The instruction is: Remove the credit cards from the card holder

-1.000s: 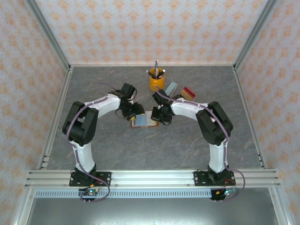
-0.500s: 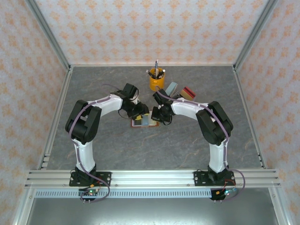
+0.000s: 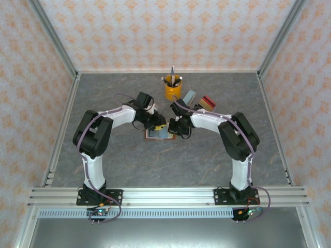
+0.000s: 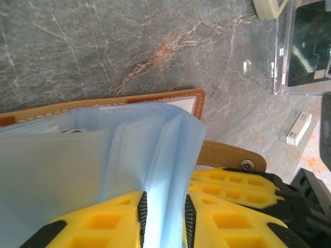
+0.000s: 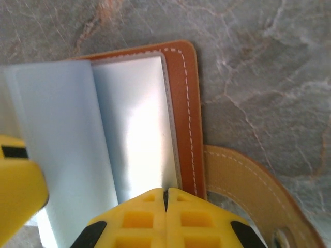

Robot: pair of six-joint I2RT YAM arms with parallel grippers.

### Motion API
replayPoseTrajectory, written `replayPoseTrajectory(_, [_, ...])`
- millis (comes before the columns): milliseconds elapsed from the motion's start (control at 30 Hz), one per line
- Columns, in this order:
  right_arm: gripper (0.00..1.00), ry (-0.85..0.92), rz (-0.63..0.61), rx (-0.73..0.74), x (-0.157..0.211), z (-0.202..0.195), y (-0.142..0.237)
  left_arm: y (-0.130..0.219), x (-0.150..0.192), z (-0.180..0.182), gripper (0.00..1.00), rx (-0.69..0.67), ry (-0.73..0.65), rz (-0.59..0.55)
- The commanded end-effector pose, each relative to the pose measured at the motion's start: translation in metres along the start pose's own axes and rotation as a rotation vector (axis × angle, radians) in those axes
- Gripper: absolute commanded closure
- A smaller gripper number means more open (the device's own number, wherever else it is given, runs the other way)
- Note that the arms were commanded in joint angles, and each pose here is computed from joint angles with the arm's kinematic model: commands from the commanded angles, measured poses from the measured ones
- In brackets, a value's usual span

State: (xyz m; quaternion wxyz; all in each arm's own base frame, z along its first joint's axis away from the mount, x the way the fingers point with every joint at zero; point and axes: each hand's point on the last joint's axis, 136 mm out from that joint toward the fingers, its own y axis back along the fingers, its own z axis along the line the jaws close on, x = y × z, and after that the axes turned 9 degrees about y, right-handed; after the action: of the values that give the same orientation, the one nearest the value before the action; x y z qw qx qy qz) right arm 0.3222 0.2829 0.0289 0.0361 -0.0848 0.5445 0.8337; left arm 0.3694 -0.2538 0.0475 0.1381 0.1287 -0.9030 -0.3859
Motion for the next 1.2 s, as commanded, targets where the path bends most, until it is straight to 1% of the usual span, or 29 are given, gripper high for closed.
replayPoseTrajectory(0, [0.97, 0.030, -0.060, -0.046, -0.007, 0.008, 0.020, -0.014, 0.001, 0.021, 0.73, -0.054, 0.028, 0.009])
replayPoseTrajectory(100, [0.94, 0.048, -0.077, -0.111, -0.007, 0.019, 0.025, -0.017, -0.001, 0.028, 0.75, -0.072, 0.040, 0.007])
replayPoseTrajectory(267, [0.83, 0.074, -0.088, -0.207, -0.005, 0.034, 0.030, -0.018, -0.002, 0.032, 0.76, -0.083, 0.048, 0.003])
replayPoseTrajectory(400, [0.82, 0.067, -0.071, -0.216, -0.005, 0.036, 0.024, -0.017, -0.002, 0.033, 0.79, -0.084, 0.050, 0.003])
replayPoseTrajectory(600, [0.82, 0.052, -0.032, -0.197, -0.004, 0.033, 0.008, -0.016, 0.000, 0.033, 0.81, -0.081, 0.051, 0.006])
replayPoseTrajectory(767, [0.81, 0.045, -0.008, -0.170, -0.003, 0.029, -0.002, -0.009, 0.001, 0.023, 0.81, -0.054, 0.045, 0.002])
replayPoseTrajectory(933, [0.81, 0.035, 0.011, -0.115, 0.000, 0.018, -0.010, 0.013, -0.008, 0.020, 0.76, -0.056, 0.046, -0.055])
replayPoseTrajectory(967, [0.81, 0.034, 0.015, -0.110, 0.001, 0.017, -0.011, 0.025, -0.009, 0.012, 0.74, -0.035, 0.034, -0.080])
replayPoseTrajectory(1000, [0.81, 0.033, 0.017, -0.107, 0.001, 0.016, -0.011, 0.031, -0.011, 0.011, 0.72, -0.030, 0.035, -0.093])
replayPoseTrajectory(1067, [0.81, 0.036, 0.019, -0.107, 0.002, 0.016, -0.012, 0.043, -0.016, 0.016, 0.66, -0.039, 0.044, -0.117])
replayPoseTrajectory(1167, [0.81, 0.040, 0.021, -0.111, 0.002, 0.017, -0.012, 0.056, -0.021, 0.032, 0.58, -0.088, 0.061, -0.152])
